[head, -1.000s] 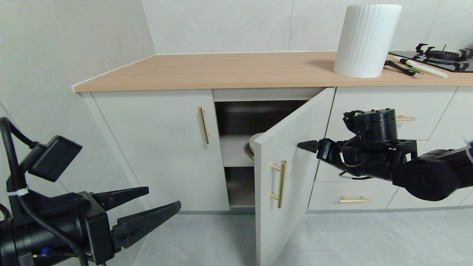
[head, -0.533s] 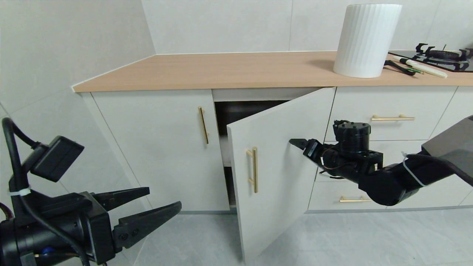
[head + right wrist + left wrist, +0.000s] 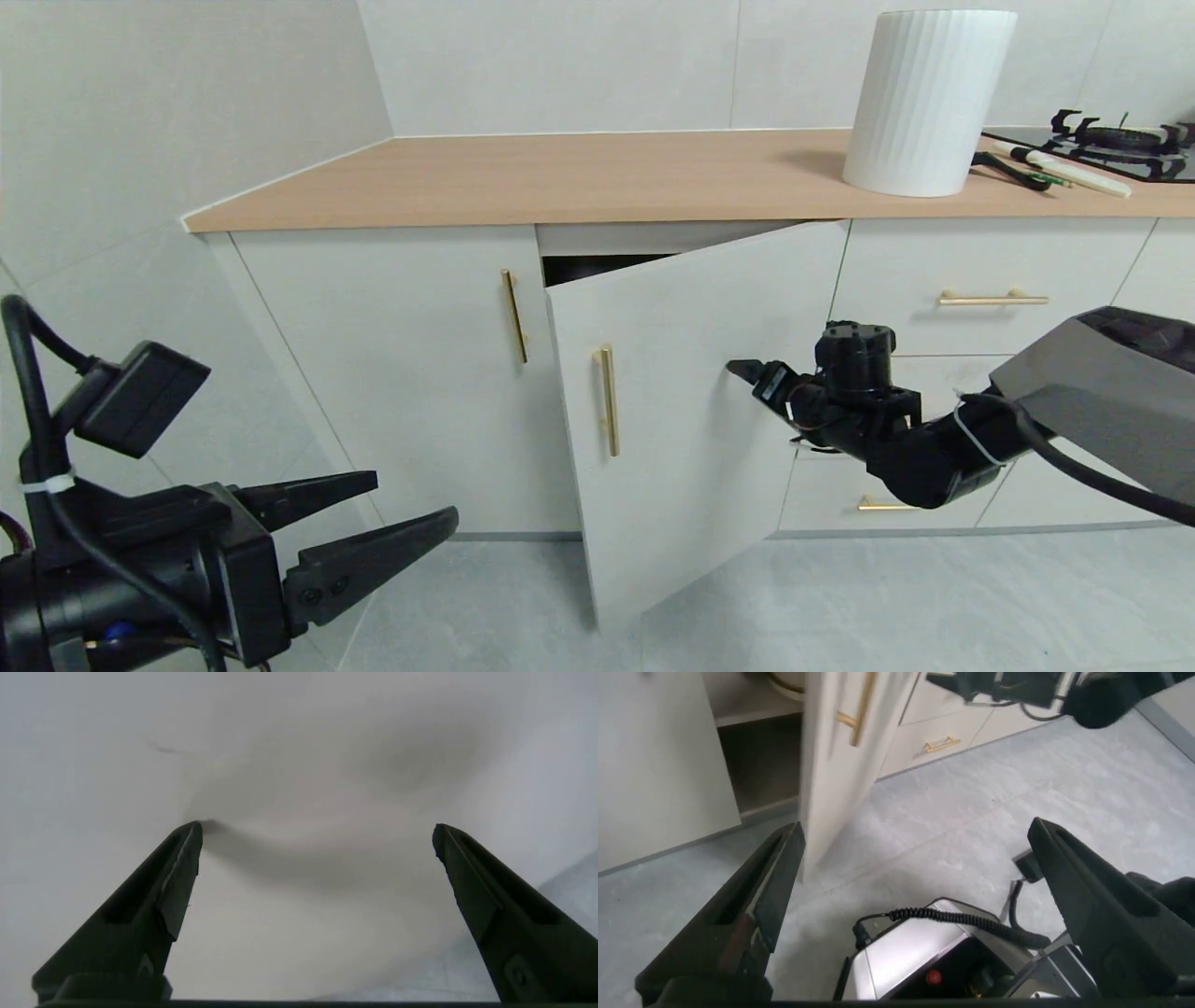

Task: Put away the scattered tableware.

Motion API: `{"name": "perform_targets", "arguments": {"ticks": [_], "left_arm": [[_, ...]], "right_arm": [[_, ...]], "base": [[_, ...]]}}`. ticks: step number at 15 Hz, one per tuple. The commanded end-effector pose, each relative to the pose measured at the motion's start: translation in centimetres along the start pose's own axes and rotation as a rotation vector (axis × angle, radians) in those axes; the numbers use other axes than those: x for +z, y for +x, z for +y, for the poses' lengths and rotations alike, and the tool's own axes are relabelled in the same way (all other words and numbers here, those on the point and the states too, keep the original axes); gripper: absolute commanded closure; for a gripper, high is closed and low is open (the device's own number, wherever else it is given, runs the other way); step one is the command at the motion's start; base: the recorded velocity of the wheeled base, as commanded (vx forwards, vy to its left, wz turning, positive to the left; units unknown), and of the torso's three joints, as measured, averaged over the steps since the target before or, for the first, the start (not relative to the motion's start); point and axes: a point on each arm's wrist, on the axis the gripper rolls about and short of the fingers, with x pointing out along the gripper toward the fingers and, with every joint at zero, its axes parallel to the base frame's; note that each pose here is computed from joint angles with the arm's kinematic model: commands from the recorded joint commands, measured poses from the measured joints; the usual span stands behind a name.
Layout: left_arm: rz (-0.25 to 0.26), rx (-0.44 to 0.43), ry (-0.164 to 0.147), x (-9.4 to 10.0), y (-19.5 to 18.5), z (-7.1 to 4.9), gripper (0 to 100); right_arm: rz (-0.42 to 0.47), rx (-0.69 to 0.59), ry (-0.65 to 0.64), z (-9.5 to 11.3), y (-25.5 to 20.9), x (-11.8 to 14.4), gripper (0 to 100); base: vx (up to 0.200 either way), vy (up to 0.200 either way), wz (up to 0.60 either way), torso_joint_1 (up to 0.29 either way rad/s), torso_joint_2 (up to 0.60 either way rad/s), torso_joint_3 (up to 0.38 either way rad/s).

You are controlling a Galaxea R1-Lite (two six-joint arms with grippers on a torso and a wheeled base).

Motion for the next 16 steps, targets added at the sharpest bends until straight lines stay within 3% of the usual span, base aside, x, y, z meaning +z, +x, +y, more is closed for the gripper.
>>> {"name": "perform_targets", "arguments": {"ticks": [1,5,10,16], "left_arm": [[0.001,0.002,-0.002,0.02,0.07,0.02,0],[0.005,0.006,-0.001,-0.02,0.07,0.03,0],[0.006,0.006,-0.002,-0.03,0.11,0.04,0],[-0.001,0.005,0.000,-0.01,-0.03,0.00,0]], "right_arm": [[0.005,-0.005,0.000,-0.25,0.40,-0.24,0],[-0.002,-0.007,0.001,-0.28,0.38,-0.07,0],[-0.003,-0.010,0.001,-0.37,0.41,-0.06,0],[-0.021,-0.020,0.001,-0.26,0.41,0.11,0]], "base": [[0.000,0.000,0.00,0.000,0.00,0.000],[0.000,0.000,0.00,0.000,0.00,0.000],[0.200,0.000,0.00,-0.001,0.00,0.005],[0.000,0.000,0.00,0.000,0.00,0.000]]}}
